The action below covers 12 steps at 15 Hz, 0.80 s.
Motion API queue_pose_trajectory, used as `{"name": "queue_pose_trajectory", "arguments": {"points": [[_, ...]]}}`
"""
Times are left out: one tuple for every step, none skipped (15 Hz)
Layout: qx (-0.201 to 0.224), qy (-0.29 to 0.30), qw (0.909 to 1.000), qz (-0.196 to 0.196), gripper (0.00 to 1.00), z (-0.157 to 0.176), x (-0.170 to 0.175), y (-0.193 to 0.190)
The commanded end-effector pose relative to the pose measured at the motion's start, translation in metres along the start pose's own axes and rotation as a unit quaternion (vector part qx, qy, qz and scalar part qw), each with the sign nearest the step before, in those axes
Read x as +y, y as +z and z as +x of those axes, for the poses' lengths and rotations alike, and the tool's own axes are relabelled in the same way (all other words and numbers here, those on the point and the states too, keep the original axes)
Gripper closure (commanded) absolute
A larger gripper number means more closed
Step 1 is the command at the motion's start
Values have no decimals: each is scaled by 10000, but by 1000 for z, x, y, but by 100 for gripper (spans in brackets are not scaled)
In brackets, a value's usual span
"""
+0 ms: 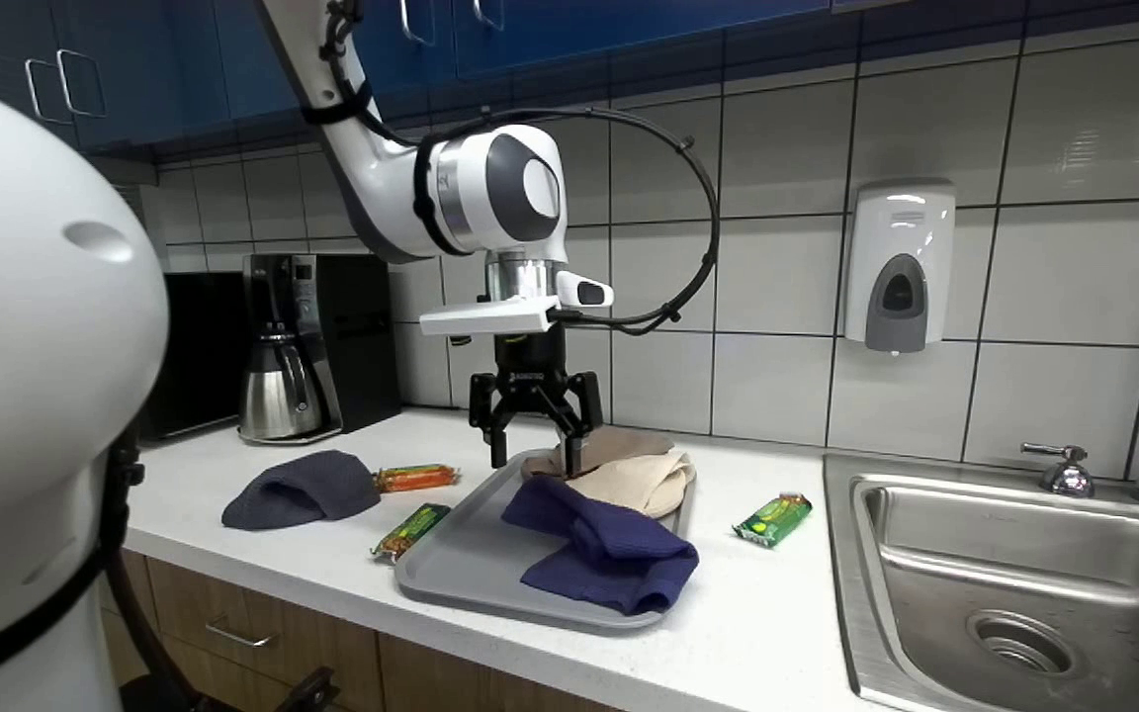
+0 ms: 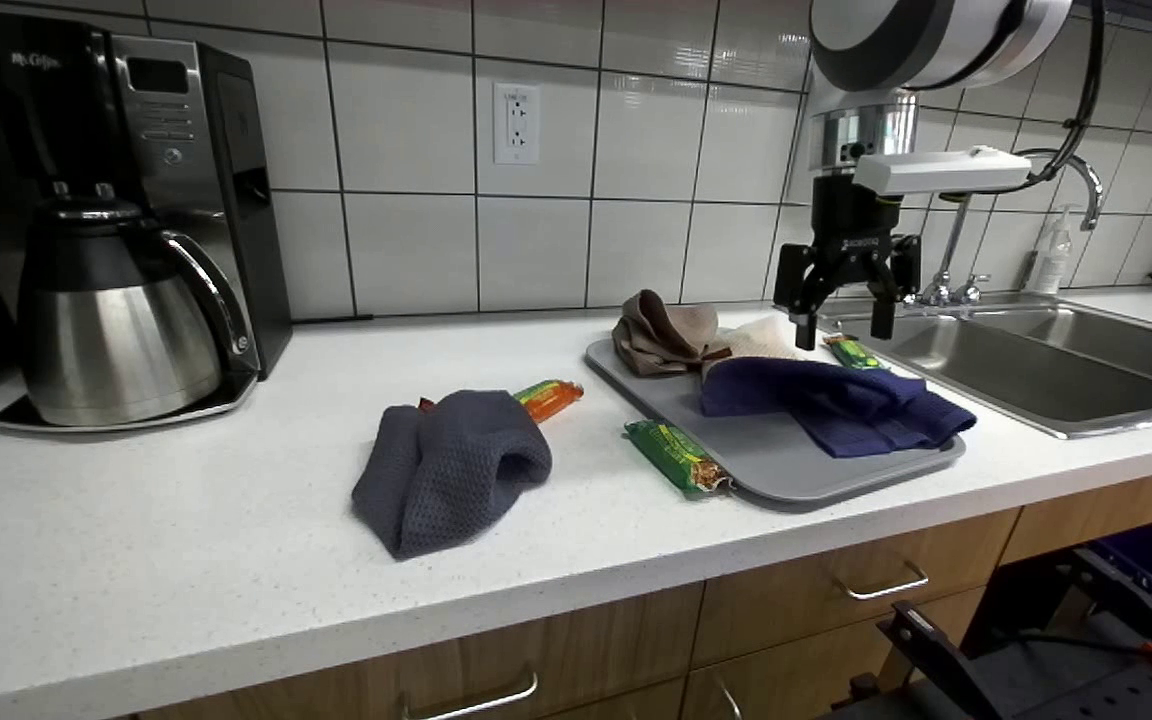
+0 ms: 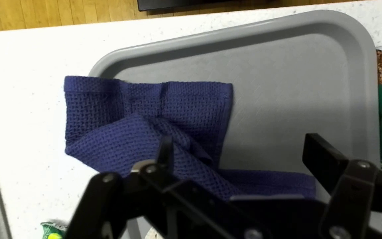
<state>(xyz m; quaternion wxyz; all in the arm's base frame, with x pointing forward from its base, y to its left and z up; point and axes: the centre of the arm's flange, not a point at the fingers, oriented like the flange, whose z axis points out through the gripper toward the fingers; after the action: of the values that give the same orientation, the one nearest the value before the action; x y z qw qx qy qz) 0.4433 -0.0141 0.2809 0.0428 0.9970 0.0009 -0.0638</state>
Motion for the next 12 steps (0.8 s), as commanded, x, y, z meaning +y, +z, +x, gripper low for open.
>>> {"name": "queue_pose_trajectory", "arguments": {"points": [[0,-273,9995,-167,0,22,10,7],[-5,-304,9993,-197,0,27,11,11],[5,-322,9992,-231,0,31,12,15],[8,-348,9991,-249,0,35,12,19],[21,-368,9989,-280,0,40,12,25],[27,-403,9988,-291,0,43,13,29],[26,-416,9987,-307,0,47,13,35],[24,-426,9986,-310,0,50,13,40],[19,-424,9986,-311,0,54,14,44],[27,-418,9986,-321,0,57,15,48],[11,-415,9986,-321,0,60,16,51],[3,-412,9986,-329,0,63,18,55]]}}
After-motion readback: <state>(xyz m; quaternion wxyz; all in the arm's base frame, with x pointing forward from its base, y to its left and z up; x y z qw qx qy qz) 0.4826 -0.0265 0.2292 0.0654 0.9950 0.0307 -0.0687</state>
